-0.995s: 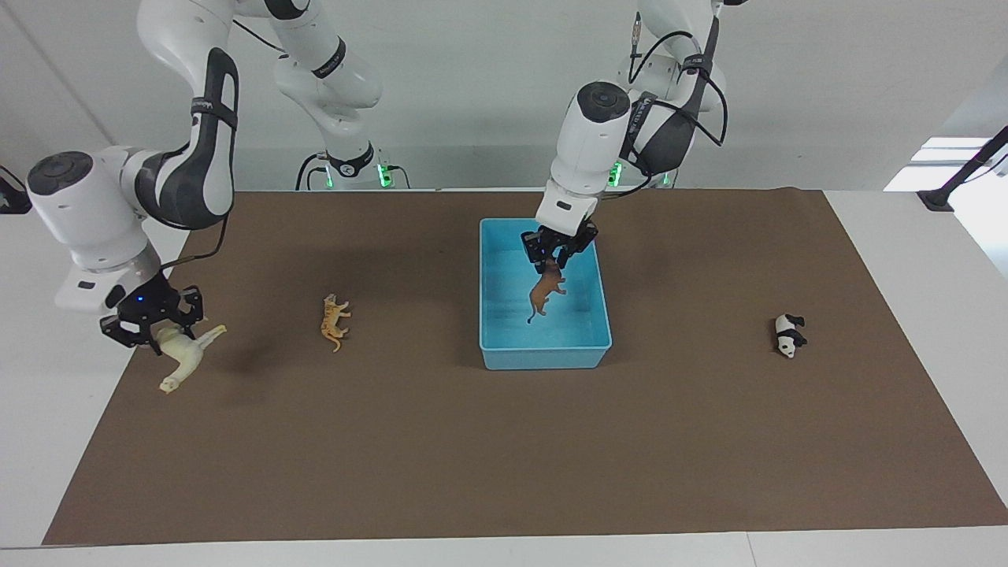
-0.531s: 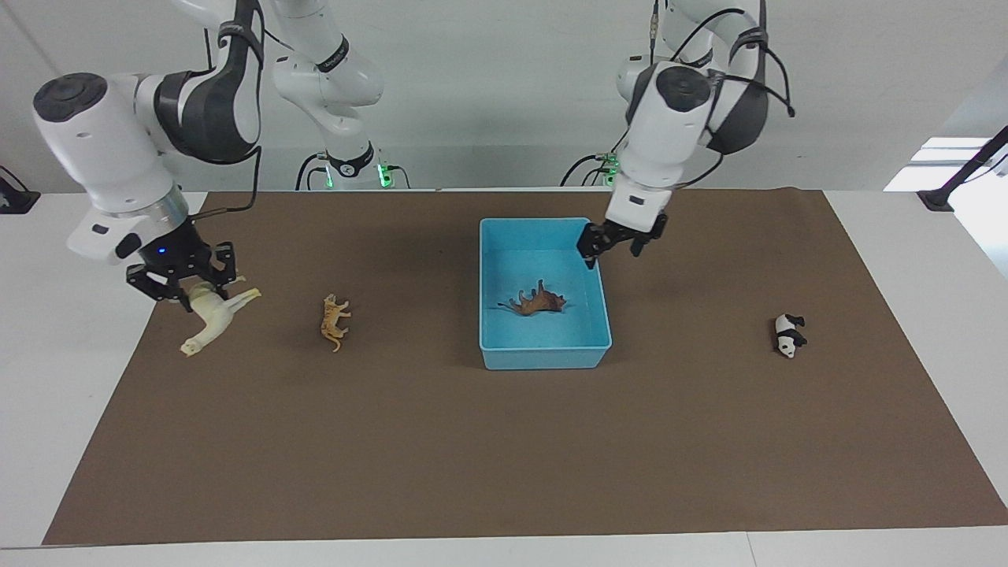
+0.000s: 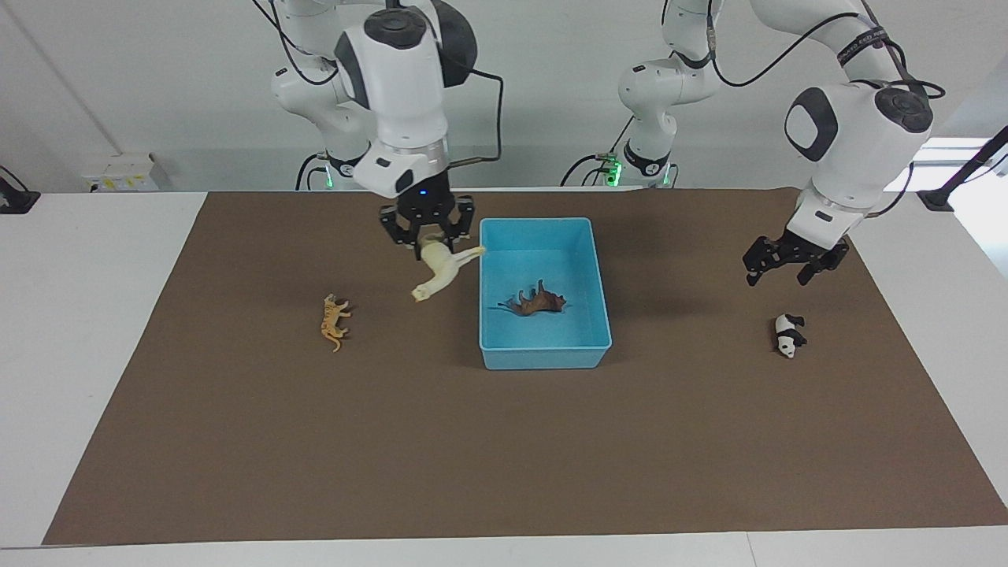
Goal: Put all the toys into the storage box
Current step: 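Withdraw the left gripper while the right gripper grasps the cream llama, then carry the cream llama with the right gripper and release it in the box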
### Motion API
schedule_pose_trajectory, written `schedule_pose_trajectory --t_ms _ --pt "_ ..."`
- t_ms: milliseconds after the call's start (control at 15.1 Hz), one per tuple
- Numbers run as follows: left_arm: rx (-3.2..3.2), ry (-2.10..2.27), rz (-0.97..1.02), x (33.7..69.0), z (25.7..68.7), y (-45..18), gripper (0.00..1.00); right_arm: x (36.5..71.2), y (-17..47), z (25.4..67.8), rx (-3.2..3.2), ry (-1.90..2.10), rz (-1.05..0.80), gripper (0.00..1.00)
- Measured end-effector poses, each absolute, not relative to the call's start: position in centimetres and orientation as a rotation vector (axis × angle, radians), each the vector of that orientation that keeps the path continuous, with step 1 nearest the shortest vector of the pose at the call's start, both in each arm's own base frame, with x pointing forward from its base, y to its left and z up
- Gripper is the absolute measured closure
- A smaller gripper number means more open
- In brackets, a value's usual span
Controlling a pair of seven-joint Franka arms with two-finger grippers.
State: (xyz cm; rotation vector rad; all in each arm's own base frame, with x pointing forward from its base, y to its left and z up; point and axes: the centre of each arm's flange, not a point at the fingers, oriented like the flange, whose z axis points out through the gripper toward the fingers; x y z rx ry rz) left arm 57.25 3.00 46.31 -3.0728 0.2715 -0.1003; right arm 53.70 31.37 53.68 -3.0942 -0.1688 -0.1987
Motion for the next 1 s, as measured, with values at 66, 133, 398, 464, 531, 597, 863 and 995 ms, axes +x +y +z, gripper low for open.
schedule_pose_trajectory --t_ms 66,133,398,464,531,597,863,995 --pt "-3.041 0.337 -0.085 57.2 44.7 3.9 0.00 53.3 33.9 52.2 -3.086 -0.162 -0.205 0.49" --pt "-3.024 0.369 -0.087 57.0 43.1 4.9 0.00 53.1 36.1 50.4 -3.078 -0.156 -0.211 0.49" --pt "-3.009 0.382 -0.161 56.3 38.7 9.0 0.00 51.8 42.2 43.5 -3.079 -0.190 -0.180 0.49" --pt "-3.008 0.374 -0.173 56.4 38.2 9.5 0.00 51.5 43.3 42.1 -3.077 -0.177 -0.178 0.49" --pt "-3.008 0.362 -0.190 56.5 37.9 10.1 0.00 51.2 44.3 40.7 -3.077 -0.155 -0.175 0.49" --pt "-3.007 0.345 -0.207 56.6 37.6 10.8 0.00 51.1 44.8 39.7 -3.083 -0.135 -0.164 0.49" --pt "-3.017 0.318 -0.202 56.0 35.1 12.0 0.00 51.6 44.7 40.3 -3.096 -0.049 -0.148 0.15" --pt "-3.024 0.314 -0.190 55.3 33.7 12.1 0.00 52.2 44.3 42.0 -3.112 -0.021 -0.132 0.00"
